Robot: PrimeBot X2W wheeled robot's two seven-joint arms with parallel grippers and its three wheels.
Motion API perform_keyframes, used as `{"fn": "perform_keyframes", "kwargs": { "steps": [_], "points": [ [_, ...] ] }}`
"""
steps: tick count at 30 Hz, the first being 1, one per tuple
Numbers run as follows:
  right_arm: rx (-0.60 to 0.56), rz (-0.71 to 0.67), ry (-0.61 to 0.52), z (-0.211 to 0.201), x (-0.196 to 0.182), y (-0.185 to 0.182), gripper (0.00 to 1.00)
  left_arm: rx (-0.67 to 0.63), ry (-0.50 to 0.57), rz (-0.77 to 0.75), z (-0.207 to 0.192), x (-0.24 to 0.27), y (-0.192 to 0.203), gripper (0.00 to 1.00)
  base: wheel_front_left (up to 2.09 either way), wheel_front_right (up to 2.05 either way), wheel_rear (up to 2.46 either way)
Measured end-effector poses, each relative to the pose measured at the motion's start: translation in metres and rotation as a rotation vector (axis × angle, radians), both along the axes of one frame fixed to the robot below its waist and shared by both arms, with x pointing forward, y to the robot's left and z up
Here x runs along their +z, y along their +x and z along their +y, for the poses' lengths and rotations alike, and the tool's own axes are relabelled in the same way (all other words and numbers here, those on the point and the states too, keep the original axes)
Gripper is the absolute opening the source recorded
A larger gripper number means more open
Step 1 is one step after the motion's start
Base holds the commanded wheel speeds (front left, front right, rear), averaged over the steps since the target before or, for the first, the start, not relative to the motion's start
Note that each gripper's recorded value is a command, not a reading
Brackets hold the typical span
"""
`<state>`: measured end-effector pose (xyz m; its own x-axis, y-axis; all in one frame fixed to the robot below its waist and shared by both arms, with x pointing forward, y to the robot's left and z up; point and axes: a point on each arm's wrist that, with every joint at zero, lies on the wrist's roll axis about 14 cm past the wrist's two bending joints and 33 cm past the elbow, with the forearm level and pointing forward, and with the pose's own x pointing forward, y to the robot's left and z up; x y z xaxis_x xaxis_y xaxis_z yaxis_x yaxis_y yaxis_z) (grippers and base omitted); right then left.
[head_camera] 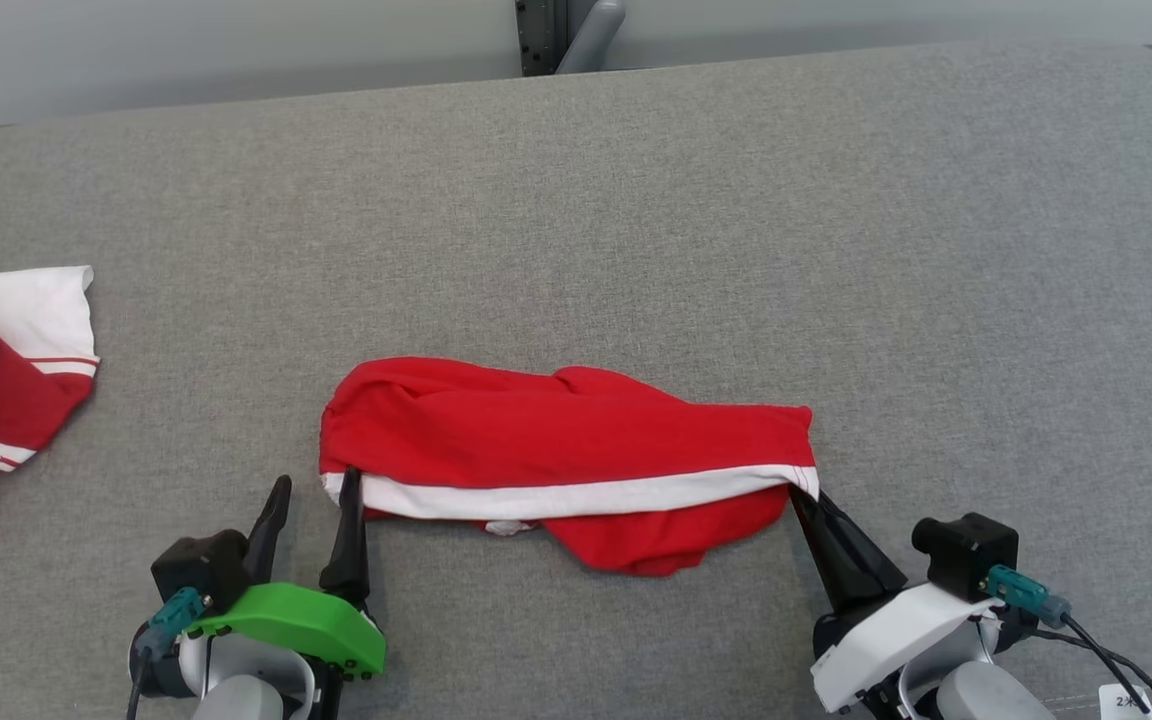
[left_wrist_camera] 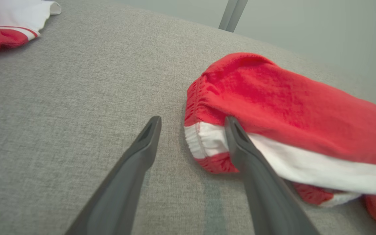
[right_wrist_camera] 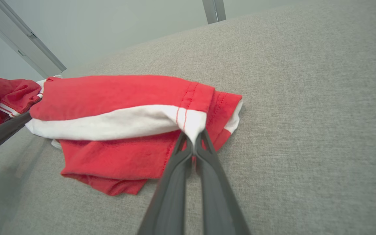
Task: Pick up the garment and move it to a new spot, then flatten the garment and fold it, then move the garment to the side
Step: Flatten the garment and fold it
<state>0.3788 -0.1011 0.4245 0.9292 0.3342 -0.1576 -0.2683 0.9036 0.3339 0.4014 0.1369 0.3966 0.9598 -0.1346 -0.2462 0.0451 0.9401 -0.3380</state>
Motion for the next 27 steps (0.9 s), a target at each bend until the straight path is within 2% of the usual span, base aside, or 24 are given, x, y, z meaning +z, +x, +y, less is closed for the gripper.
{"fn": "perform_keyframes", "kwargs": {
  "steps": [14,15,16,17,18,19,21,23,24,25,27],
  "points": [
    [-0.011,-0.005,-0.009,-0.004,0.000,0.005,0.00,-0.007,-0.092,0.037,-0.012,-0.008,-0.003,1.00,0.00,0.00,0.00],
    [-0.010,-0.006,-0.010,-0.004,0.000,0.005,0.00,-0.013,-0.100,0.036,-0.015,-0.008,-0.004,0.97,0.00,0.00,0.00],
    [-0.008,-0.007,-0.011,-0.003,0.000,0.005,0.00,-0.017,-0.104,0.036,-0.017,-0.007,-0.004,0.92,0.00,0.00,0.00],
    [-0.008,-0.007,-0.011,-0.003,0.000,0.005,0.00,-0.022,-0.106,0.035,-0.019,-0.007,-0.004,0.79,0.00,0.00,0.00],
    [-0.008,-0.007,-0.010,-0.002,0.000,0.005,0.00,-0.025,-0.111,0.034,-0.020,-0.006,-0.004,0.60,0.00,0.00,0.00],
    [-0.007,-0.006,-0.009,-0.002,0.000,0.005,0.00,-0.029,-0.115,0.034,-0.022,-0.006,-0.005,0.48,0.00,0.00,0.00],
    [-0.007,-0.006,-0.008,-0.002,0.000,0.005,0.00,-0.033,-0.122,0.035,-0.024,-0.006,-0.005,0.46,0.00,0.00,0.00],
    [-0.007,-0.007,-0.008,-0.001,0.000,0.005,0.00,-0.033,-0.122,0.035,-0.024,-0.006,-0.006,0.36,0.00,0.00,0.00],
    [-0.007,-0.008,-0.008,-0.001,0.001,0.005,0.00,-0.033,-0.122,0.033,-0.024,-0.005,-0.005,0.22,0.00,0.00,0.00],
    [-0.009,-0.008,-0.007,-0.002,0.001,0.006,0.00,-0.033,-0.122,0.031,-0.024,-0.005,-0.005,0.00,0.00,0.00,0.00],
    [-0.010,-0.010,-0.006,-0.002,0.001,0.006,0.00,-0.034,-0.121,0.024,-0.024,-0.003,-0.004,0.00,0.00,0.00,0.00]
  ]
}}
